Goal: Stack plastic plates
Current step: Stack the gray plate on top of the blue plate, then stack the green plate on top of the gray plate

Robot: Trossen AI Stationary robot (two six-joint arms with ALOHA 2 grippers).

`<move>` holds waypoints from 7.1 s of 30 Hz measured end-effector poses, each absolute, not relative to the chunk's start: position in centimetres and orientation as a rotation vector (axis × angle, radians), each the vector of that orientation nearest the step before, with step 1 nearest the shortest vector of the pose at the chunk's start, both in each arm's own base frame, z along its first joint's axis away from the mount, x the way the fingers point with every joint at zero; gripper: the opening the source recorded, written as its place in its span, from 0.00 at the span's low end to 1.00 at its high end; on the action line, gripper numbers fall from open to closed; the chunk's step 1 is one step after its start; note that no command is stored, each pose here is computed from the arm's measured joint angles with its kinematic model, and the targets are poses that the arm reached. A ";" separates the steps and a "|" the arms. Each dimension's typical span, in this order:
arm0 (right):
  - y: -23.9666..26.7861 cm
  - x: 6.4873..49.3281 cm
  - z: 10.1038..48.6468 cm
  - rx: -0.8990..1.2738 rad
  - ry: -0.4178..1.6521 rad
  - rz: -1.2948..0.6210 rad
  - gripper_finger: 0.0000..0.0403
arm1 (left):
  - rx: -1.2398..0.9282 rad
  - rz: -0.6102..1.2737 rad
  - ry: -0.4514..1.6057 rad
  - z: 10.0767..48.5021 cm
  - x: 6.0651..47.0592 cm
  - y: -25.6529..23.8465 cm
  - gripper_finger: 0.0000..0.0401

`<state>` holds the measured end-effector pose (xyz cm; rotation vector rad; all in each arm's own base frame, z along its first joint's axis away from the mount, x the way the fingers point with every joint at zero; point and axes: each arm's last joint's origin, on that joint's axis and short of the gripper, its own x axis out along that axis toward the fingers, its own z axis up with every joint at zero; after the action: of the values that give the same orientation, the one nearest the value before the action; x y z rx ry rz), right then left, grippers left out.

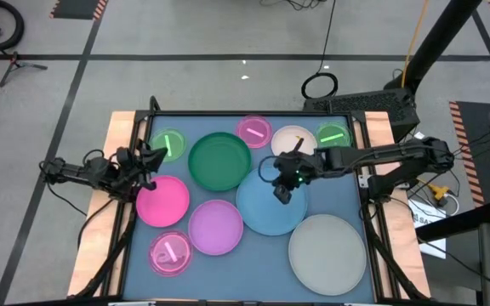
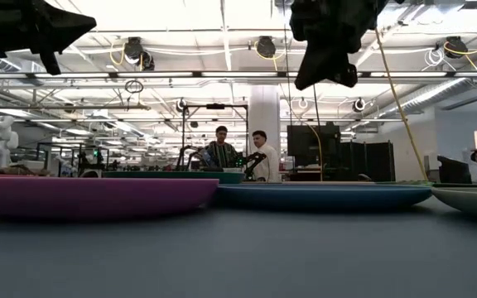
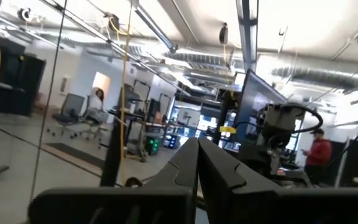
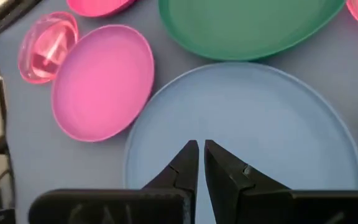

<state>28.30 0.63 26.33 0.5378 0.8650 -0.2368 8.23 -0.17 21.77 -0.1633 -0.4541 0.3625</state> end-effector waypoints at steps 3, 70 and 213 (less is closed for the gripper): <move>0.6 27.8 26.0 0.490 0.932 -0.217 0.06 | -0.131 0.381 -0.452 21.8 8.2 -0.1 0.04; 7.3 18.1 14.6 0.130 1.552 -0.115 0.38 | -0.118 0.497 -0.489 22.1 8.0 0.8 0.04; -2.2 18.4 26.1 -0.106 0.169 0.074 0.09 | -0.528 0.440 -0.226 18.5 13.7 0.2 0.04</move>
<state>18.40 -2.24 26.14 -0.1065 0.1687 0.0736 13.74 0.16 18.54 -0.5284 -0.2261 0.4401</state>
